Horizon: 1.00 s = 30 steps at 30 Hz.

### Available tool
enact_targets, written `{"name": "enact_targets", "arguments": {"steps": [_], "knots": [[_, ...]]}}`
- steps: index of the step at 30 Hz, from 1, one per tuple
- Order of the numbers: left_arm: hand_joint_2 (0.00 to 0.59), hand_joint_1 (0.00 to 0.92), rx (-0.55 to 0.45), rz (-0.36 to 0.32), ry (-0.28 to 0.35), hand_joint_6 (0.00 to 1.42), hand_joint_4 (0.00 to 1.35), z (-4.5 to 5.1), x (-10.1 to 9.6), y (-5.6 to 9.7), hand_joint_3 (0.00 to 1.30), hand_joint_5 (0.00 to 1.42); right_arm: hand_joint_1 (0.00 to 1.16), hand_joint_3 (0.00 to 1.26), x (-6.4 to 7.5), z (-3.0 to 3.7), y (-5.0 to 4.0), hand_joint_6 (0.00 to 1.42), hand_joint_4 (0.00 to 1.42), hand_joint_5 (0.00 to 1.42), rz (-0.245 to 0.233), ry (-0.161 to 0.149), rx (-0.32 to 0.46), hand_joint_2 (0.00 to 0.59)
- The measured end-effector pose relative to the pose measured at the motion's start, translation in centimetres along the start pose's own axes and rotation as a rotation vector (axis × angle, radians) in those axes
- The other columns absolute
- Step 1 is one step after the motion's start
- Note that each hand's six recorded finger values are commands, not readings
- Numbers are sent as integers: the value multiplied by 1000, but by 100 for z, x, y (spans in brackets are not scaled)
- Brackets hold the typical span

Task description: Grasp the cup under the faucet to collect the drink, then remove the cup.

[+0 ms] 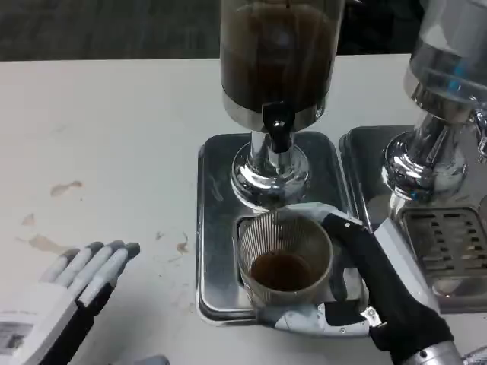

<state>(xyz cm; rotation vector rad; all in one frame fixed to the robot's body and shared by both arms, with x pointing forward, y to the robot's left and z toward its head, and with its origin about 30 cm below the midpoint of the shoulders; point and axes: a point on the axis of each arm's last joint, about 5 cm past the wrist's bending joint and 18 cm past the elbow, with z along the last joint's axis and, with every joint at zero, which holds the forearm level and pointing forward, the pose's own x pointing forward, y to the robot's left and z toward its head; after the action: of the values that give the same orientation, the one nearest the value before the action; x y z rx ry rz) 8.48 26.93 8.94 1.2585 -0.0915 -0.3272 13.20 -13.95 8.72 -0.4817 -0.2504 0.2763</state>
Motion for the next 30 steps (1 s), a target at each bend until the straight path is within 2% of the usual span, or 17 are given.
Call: {"name": "enact_targets", "arguments": {"steps": [5,6,11,16,26,30], "knots": [[64,0,24,-7,-2,0,0,58,-57,-42,0,0,1044,834,-26,-5,-95,1308,871,996,22,-1,-9,237],[64,0,27,-6,5,0,0,75,-88,-68,0,0,1043,834,-32,14,-125,1308,871,996,25,-12,-11,236],[61,0,19,23,25,0,0,114,-165,-116,0,0,1038,834,-65,41,-176,1308,871,996,50,-22,-17,235],[61,0,19,36,46,0,0,138,-212,-135,0,0,1035,834,-79,63,-171,1308,871,997,50,-27,-12,235],[61,0,20,46,48,0,0,174,-220,-139,0,0,1031,834,-110,76,-144,1308,882,997,72,-24,-3,234],[70,0,31,45,32,0,0,231,-208,-139,0,0,1031,834,-122,80,-153,1308,882,997,67,-24,0,234]]}}
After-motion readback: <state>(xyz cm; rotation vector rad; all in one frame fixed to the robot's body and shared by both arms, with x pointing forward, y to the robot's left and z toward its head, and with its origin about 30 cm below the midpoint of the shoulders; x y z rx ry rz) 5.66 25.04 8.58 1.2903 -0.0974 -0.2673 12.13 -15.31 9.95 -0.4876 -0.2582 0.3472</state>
